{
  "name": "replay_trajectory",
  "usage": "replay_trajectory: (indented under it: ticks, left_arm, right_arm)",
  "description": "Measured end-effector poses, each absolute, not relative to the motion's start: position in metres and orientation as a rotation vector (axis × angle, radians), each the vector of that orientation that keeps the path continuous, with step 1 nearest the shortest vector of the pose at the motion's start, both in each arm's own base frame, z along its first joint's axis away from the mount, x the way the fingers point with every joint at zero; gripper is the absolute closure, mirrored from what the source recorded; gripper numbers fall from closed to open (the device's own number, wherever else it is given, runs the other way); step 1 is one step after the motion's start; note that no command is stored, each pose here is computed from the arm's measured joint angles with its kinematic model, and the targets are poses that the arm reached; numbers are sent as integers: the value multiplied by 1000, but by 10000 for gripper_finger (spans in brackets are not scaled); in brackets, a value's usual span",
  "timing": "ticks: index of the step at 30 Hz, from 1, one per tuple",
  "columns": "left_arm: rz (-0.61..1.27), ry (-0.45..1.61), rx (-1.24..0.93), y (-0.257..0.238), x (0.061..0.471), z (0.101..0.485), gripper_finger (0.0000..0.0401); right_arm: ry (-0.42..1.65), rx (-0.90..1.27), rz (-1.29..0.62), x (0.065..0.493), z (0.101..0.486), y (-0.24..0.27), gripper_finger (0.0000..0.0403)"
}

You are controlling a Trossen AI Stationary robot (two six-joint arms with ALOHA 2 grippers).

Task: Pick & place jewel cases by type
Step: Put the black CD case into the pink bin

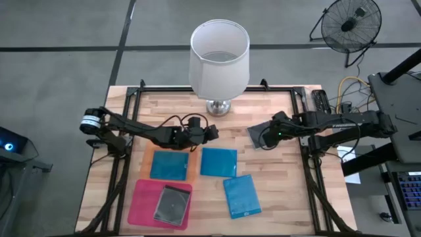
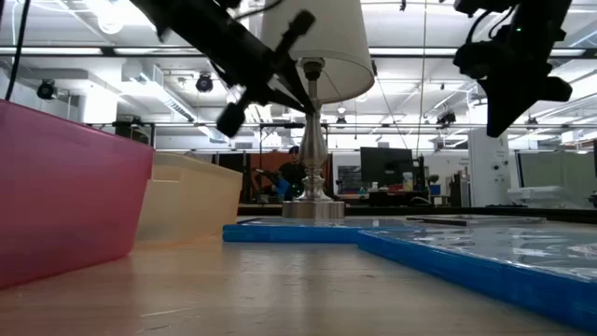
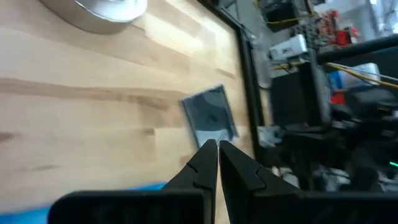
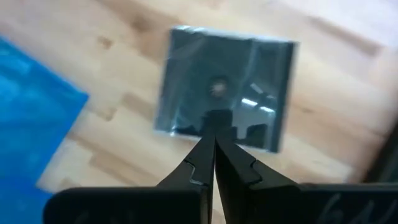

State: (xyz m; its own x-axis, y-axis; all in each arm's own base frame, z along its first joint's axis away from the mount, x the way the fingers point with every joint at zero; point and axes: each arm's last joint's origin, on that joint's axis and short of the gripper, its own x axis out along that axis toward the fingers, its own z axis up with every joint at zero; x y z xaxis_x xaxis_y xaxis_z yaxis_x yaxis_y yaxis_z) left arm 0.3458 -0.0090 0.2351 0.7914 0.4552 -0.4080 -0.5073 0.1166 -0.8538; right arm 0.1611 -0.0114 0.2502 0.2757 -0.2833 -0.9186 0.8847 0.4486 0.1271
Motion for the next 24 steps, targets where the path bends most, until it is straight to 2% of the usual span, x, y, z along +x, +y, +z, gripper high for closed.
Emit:
replay_trajectory:
  ticks: [5,12,16,24]
  left_arm:
    - [739,83,-1285,-1,370,227,401]
    - [780,213,-1296,-3,431,205,401]
    - [819,262,-1293,-3,463,199,401]
    - [874,369,-1291,2,509,195,401]
  right_arm:
    - [990,718,-938,147,246,-18,394]
    - [1052,684,-926,138,237,-35,386]
    - [1041,710,-880,138,238,-46,352]
    - [1047,764,-872,131,235,-70,257]
